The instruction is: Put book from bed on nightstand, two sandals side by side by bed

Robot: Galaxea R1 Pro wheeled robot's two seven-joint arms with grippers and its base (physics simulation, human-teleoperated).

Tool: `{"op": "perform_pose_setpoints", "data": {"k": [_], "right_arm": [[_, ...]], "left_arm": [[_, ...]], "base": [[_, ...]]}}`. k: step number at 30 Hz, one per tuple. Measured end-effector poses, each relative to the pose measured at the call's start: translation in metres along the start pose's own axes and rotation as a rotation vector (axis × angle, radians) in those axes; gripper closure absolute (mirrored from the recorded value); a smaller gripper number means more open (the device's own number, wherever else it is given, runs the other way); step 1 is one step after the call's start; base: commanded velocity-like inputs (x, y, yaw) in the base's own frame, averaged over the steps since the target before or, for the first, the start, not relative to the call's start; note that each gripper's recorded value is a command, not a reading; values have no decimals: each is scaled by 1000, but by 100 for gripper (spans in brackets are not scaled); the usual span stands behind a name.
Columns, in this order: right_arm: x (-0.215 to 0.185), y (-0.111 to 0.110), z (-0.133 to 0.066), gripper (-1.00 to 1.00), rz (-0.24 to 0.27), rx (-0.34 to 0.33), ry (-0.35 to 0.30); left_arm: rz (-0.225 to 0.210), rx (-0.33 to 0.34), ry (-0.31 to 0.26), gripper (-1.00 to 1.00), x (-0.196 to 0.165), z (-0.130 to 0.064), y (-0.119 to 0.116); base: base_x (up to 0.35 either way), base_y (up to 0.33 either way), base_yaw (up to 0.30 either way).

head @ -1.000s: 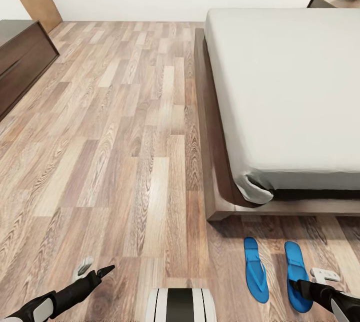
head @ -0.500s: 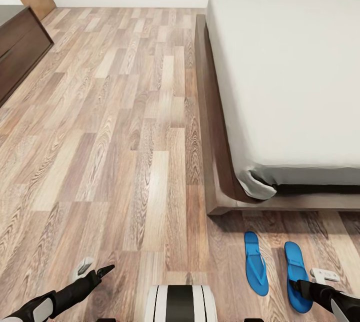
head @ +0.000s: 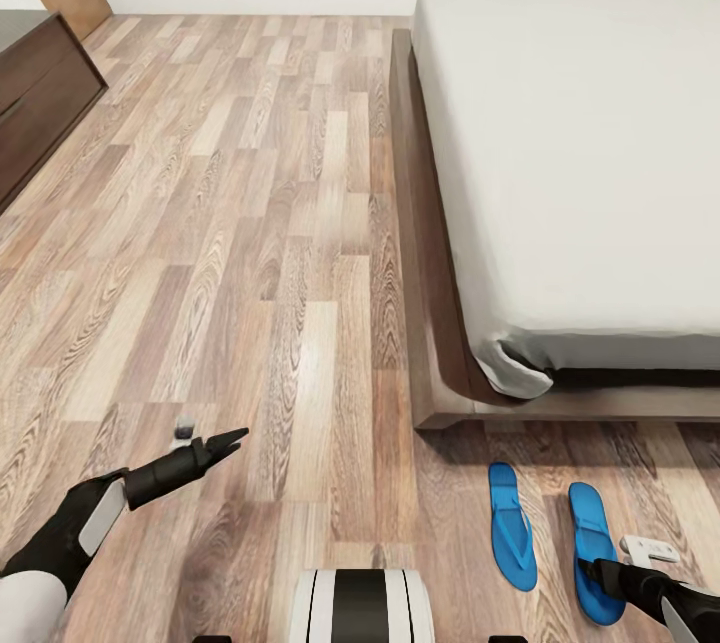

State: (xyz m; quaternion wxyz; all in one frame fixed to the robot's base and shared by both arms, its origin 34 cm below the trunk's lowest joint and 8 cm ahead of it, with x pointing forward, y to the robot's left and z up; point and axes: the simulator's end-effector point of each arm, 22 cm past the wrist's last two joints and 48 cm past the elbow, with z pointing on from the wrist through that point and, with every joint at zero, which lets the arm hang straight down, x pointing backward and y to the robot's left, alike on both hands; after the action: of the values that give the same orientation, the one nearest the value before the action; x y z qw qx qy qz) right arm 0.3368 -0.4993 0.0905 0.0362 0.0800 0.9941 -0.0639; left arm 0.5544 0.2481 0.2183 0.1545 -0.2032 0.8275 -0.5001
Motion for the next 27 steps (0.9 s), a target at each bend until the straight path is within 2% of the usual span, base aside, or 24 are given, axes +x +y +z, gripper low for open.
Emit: {"op": "perform_pose_setpoints", "data": {"k": [8,19,27], "right_arm": [[0,0,0,100,0,1,-1],[-1,0,0,100,-1,1,-2],[-1,0,0,100,-1,0,-2]], "left_arm": [[18,-62,-12,-100,5,16,9],[21,-62,-16,-100,6,19,9],[14,-54,-16,-100,9,23,6]], "base": [[99,29,0],[96,74,0],[13,19,0]]}}
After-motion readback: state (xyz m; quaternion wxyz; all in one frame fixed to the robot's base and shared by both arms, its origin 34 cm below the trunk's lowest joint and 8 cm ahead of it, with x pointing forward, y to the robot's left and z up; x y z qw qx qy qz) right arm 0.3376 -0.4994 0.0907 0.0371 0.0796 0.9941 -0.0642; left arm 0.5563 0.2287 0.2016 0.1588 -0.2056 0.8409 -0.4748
